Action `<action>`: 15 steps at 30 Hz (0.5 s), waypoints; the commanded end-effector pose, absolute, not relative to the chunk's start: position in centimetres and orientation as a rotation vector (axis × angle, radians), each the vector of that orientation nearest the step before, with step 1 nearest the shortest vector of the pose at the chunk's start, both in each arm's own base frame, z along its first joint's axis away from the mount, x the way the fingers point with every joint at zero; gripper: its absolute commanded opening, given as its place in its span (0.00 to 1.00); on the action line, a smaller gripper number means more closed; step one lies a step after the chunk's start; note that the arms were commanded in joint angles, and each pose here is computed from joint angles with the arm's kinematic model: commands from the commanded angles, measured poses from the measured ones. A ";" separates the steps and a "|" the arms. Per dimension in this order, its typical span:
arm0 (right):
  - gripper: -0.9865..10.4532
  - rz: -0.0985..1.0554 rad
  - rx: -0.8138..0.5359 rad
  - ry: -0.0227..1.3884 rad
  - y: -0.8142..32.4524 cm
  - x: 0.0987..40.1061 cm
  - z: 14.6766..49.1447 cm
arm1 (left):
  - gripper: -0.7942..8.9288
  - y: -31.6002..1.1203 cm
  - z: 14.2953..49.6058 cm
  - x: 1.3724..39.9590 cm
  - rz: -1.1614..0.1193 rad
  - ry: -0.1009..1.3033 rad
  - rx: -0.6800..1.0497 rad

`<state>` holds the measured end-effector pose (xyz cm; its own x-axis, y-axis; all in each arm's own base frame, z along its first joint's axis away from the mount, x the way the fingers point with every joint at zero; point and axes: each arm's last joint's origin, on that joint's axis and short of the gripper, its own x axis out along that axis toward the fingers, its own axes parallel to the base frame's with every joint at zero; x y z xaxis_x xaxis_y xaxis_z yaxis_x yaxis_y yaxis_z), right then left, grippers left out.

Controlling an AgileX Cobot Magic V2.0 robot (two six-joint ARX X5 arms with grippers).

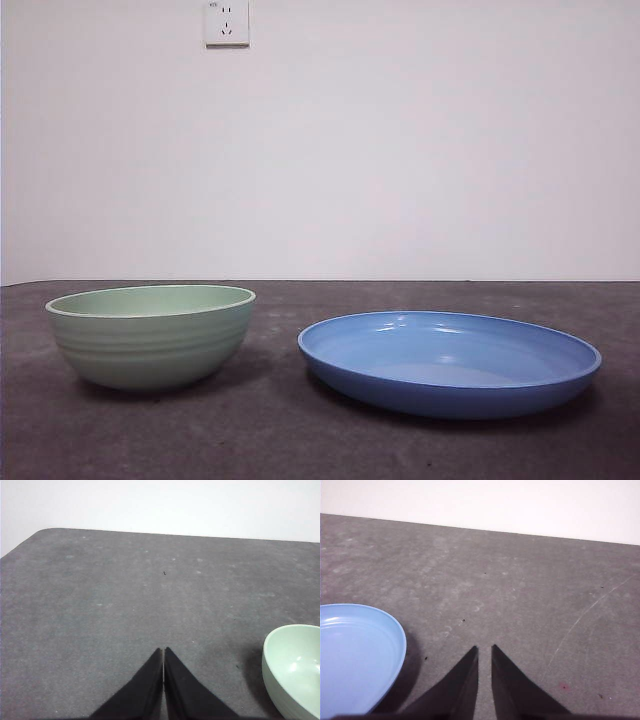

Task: Place the green bowl on the blue plate

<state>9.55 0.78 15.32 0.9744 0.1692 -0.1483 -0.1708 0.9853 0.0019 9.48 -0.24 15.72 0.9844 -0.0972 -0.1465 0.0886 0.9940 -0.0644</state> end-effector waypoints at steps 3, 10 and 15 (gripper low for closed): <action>0.12 0.169 0.006 0.146 0.8 9.6 15.2 | 0.09 -0.3 15.0 9.6 -0.096 0.177 -0.051; 0.12 0.169 0.006 0.146 0.8 9.6 15.2 | 0.09 -0.3 15.0 9.6 -0.096 0.177 -0.051; 0.12 0.172 0.007 0.146 0.8 9.6 15.2 | 0.09 -0.3 15.0 9.6 -0.094 0.178 -0.075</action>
